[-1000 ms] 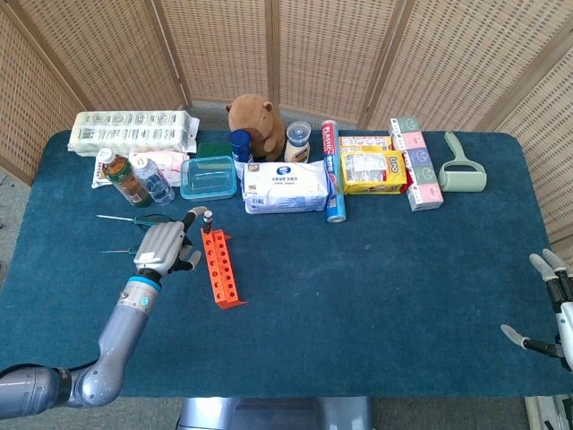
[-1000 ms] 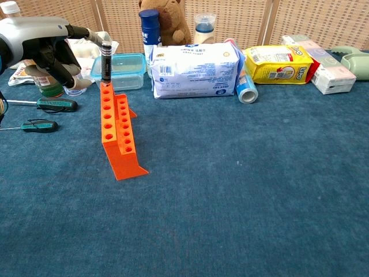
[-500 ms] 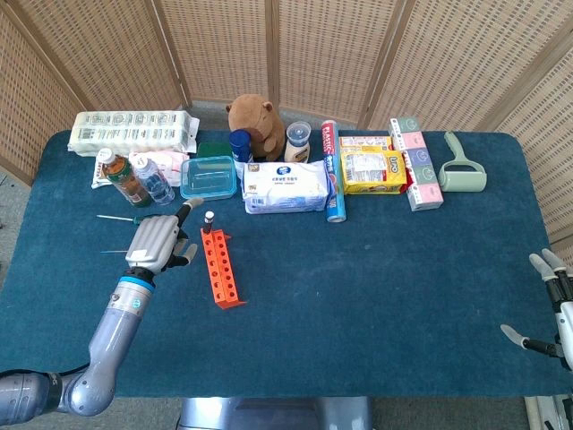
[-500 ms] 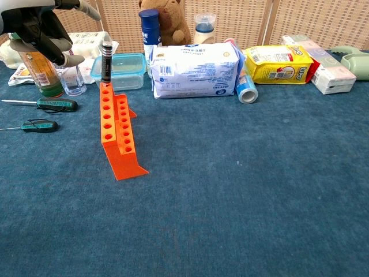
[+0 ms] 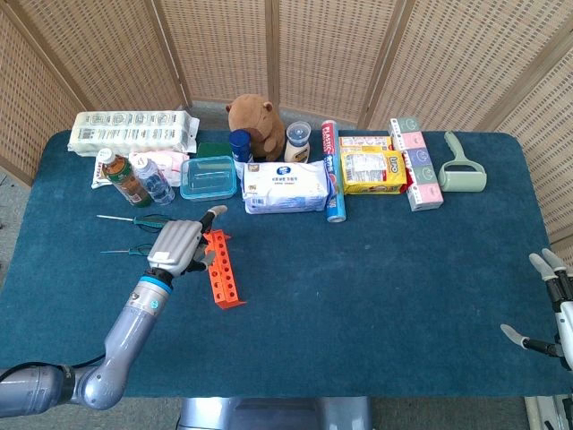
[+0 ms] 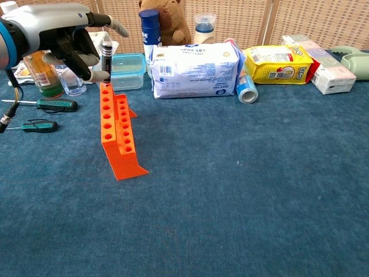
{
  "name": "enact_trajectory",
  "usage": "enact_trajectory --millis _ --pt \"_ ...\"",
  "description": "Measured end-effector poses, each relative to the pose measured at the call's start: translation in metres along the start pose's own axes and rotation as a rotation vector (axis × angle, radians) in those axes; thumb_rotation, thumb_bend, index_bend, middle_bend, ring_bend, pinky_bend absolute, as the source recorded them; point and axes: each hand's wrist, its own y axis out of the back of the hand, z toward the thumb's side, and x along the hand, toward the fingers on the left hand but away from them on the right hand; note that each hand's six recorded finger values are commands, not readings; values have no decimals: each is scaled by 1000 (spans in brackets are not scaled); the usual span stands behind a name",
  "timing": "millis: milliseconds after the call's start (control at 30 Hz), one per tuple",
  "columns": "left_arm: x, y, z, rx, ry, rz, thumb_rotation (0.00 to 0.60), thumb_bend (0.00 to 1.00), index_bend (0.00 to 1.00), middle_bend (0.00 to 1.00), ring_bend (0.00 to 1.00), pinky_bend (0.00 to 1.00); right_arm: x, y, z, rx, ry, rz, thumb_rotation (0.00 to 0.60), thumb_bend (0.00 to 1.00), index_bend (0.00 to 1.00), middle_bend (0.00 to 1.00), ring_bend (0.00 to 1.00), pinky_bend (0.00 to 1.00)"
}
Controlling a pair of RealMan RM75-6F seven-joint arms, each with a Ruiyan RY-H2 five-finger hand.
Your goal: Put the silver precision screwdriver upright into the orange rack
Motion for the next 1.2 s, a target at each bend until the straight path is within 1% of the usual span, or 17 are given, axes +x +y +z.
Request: enact_trajectory --millis 300,633,867,1000,1200 --pt "5 -2 -6 17 57 7 600 374 114 940 957 931 0 1 0 -4 1 1 600 0 26 0 0 0" --pt "7 -4 -9 11 65 0 600 374 132 940 957 931 0 1 -1 -3 0 -1 600 1 26 0 0 0" --pt "6 -5 -7 24 62 6 600 375 178 940 957 931 1 2 -1 -6 0 -2 600 0 26 0 0 0" --pt "5 -5 -8 30 68 9 600 377 231 940 957 931 0 2 -1 -6 -1 -2 600 0 26 0 0 0" --pt "4 -5 -9 54 81 19 600 377 266 940 956 931 0 2 -1 -5 0 -2 600 1 26 0 0 0"
